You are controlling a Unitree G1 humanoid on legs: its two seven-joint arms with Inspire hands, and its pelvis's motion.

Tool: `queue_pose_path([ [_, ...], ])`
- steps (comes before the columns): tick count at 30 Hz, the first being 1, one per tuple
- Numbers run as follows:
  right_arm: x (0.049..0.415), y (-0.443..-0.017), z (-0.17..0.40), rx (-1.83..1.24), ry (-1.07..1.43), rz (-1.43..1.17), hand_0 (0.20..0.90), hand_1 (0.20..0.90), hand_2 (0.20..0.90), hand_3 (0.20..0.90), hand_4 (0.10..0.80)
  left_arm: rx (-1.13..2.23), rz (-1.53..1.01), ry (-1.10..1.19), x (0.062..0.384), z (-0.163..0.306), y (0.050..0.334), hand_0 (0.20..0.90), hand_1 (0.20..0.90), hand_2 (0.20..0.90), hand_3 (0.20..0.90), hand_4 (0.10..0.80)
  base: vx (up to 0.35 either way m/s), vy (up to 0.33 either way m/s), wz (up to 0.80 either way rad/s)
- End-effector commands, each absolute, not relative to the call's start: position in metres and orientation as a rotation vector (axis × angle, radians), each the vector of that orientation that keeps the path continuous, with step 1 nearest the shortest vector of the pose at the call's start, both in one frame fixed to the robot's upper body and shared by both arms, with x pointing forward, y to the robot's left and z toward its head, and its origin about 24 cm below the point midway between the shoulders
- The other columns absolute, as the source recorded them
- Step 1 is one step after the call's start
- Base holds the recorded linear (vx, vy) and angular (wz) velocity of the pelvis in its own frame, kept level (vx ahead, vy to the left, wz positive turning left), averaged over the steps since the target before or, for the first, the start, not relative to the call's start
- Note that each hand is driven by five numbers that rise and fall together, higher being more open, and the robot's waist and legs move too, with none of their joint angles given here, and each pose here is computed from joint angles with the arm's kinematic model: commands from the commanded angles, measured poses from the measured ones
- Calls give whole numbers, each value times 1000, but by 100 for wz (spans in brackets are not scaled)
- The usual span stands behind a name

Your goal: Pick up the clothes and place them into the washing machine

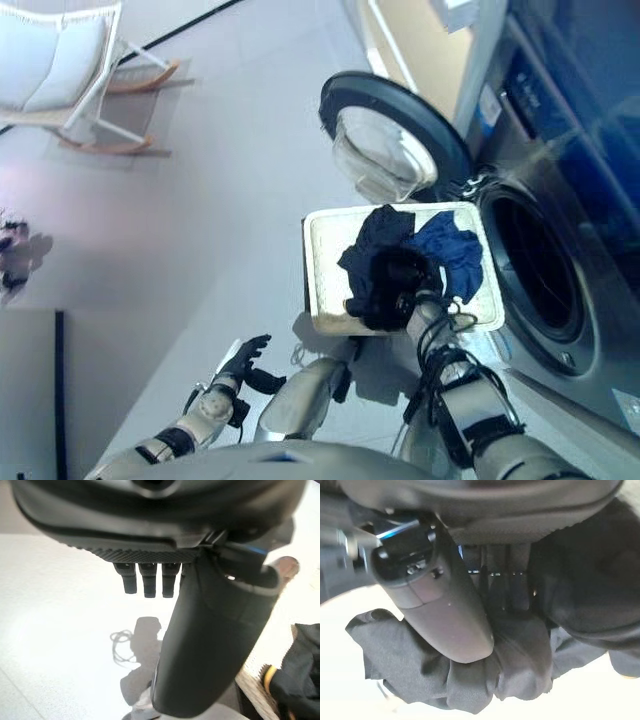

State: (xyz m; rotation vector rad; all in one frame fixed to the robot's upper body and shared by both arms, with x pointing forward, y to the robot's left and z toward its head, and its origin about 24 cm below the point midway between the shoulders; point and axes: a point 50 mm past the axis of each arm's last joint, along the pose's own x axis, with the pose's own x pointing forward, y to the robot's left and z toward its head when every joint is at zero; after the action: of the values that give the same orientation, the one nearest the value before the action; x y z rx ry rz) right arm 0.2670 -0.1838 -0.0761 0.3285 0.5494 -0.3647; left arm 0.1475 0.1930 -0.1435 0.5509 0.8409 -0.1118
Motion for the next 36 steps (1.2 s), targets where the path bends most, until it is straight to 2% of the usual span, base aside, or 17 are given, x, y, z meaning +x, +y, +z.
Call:
queue_pose_path([
  [1, 288, -172, -44, 498, 321, -293, 300, 300, 300, 300, 400, 596, -84, 905, 136, -148, 208, 900, 900, 900, 900, 800, 63, 25, -24],
  [11, 270, -154, -66, 838, 393, -350, 300, 300, 300, 300, 400, 536, -34, 1048, 97, -160, 218, 900, 900, 900, 900, 800, 105, 34, -59],
  [19, 259, -154, -74, 1084, 367, -448, 300, 300, 300, 300, 400, 501, -47, 1082, 83, -163, 213, 900, 900, 900, 900, 800, 42, 25, -34],
  [24, 267, -157, -69, 1150, 326, -476, 300, 300, 300, 300, 400, 475, -56, 1081, 79, -165, 205, 900, 900, 900, 900, 800, -19, 58, -14],
  [30, 315, -153, -24, 1217, 195, -431, 300, 300, 300, 300, 400, 443, -67, 976, 109, -158, 192, 900, 900, 900, 900, 800, -193, 53, -40],
  [35, 351, -158, 30, 1280, 10, -387, 300, 300, 300, 300, 400, 451, -84, 896, 135, -150, 185, 900, 900, 900, 900, 800, -161, 16, -38],
  [36, 364, -161, 60, 1292, -90, -354, 300, 300, 300, 300, 400, 452, -80, 861, 146, -146, 183, 900, 900, 900, 900, 800, -37, -45, -48],
])
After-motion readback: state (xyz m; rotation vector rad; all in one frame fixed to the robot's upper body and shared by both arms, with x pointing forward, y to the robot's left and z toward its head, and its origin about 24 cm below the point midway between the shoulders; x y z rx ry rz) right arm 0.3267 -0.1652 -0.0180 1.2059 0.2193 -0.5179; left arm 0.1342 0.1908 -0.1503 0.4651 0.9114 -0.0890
